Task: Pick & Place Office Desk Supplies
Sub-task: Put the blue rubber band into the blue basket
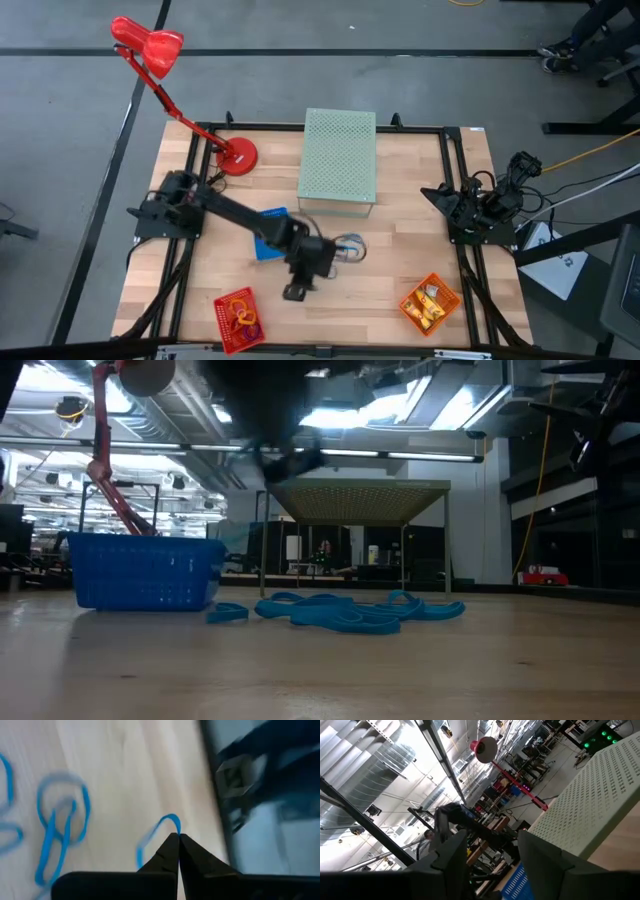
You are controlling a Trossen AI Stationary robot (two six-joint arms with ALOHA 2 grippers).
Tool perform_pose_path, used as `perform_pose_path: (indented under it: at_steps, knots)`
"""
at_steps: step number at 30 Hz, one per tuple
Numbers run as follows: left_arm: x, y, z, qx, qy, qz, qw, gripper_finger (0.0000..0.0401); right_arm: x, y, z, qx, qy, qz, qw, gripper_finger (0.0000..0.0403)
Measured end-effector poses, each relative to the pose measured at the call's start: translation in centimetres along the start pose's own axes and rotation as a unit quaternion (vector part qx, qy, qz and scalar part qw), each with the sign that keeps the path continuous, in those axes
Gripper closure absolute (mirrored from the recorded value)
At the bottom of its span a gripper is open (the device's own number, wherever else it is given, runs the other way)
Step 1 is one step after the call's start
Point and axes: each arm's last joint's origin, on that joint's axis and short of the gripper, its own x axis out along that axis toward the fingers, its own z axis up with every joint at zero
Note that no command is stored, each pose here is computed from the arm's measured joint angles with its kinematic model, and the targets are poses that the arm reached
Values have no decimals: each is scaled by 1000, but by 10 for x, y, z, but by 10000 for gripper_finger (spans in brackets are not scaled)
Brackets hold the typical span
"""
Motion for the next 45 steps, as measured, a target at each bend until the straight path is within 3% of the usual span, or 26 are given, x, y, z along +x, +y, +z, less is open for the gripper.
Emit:
perform_pose_path:
  at_steps: [3,6,14,19,23,26,32,38,45]
  knots:
    - [-24,5,21,-6,-80,-38,996,399,0,0,0,-1,0,0,1000,225]
    - [-44,8,33,-5,-128,-34,991,399,0,0,0,-1,1,0,1000,225]
    - [-73,25,37,-33,-180,44,982,399,0,0,-1,-2,2,1,1000,225]
    - [-95,35,22,-60,-222,101,968,400,0,0,-1,15,3,2,1000,225]
    - [-121,30,-3,-78,-316,95,941,399,0,0,-1,15,8,12,1000,225]
    - [-133,25,-36,-108,-379,94,914,399,0,0,-1,15,8,11,1000,225]
    - [-135,13,-114,-182,-413,118,885,400,0,-1,0,13,-3,-10,1000,225]
    - [-121,19,-165,-238,-403,108,877,400,0,-2,0,13,-12,-28,999,224]
    - [-96,33,-189,-273,-309,150,899,397,0,-2,0,14,-13,-29,999,224]
